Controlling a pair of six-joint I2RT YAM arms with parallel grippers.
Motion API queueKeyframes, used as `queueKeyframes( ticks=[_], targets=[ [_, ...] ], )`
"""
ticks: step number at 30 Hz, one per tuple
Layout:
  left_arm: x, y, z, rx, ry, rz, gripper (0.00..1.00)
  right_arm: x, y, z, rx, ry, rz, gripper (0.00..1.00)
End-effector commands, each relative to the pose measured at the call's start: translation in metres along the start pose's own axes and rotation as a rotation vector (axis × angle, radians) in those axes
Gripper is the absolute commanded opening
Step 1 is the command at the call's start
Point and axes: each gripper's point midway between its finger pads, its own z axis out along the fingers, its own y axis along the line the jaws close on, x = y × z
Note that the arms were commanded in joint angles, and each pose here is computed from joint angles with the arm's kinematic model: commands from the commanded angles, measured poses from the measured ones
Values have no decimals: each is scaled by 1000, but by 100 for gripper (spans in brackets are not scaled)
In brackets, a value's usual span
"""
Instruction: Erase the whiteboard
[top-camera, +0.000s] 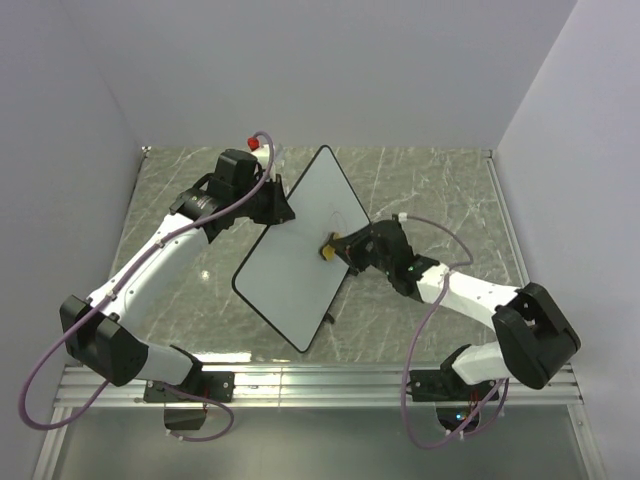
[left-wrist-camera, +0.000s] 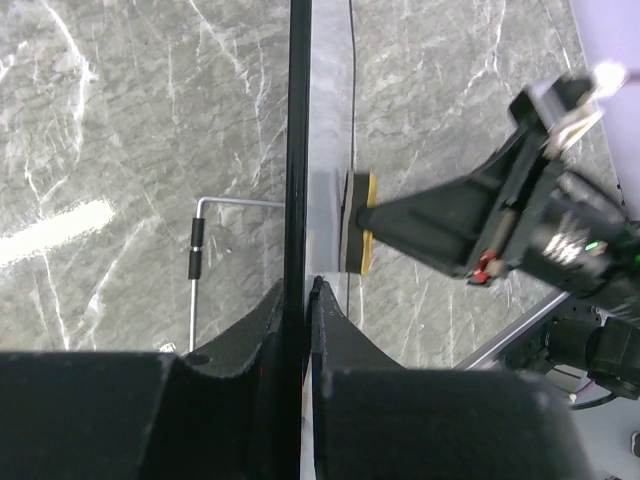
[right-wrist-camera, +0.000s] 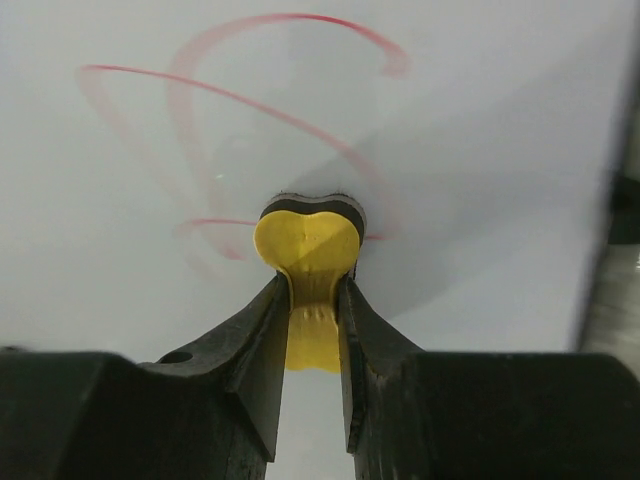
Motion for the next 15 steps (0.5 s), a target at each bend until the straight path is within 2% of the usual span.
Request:
queueKeyframes(
  ticks=[1, 4, 8, 12, 15],
  targets=[
    [58, 18, -1, -79, 204, 32, 0, 12, -45, -4, 81, -1, -13, 0],
    [60, 20, 0, -84, 208, 33, 0, 22, -74, -4, 126, 22, -9, 0],
    [59, 20, 1, -85, 210, 36, 0, 28, -80, 0, 132, 40, -7, 0],
    [57, 19, 3, -87, 214, 37, 1, 21, -48, 2, 84, 28, -21, 0],
    [57, 19, 5, -104, 222, 60, 0, 1, -5, 4, 7, -4, -18, 0]
  ],
)
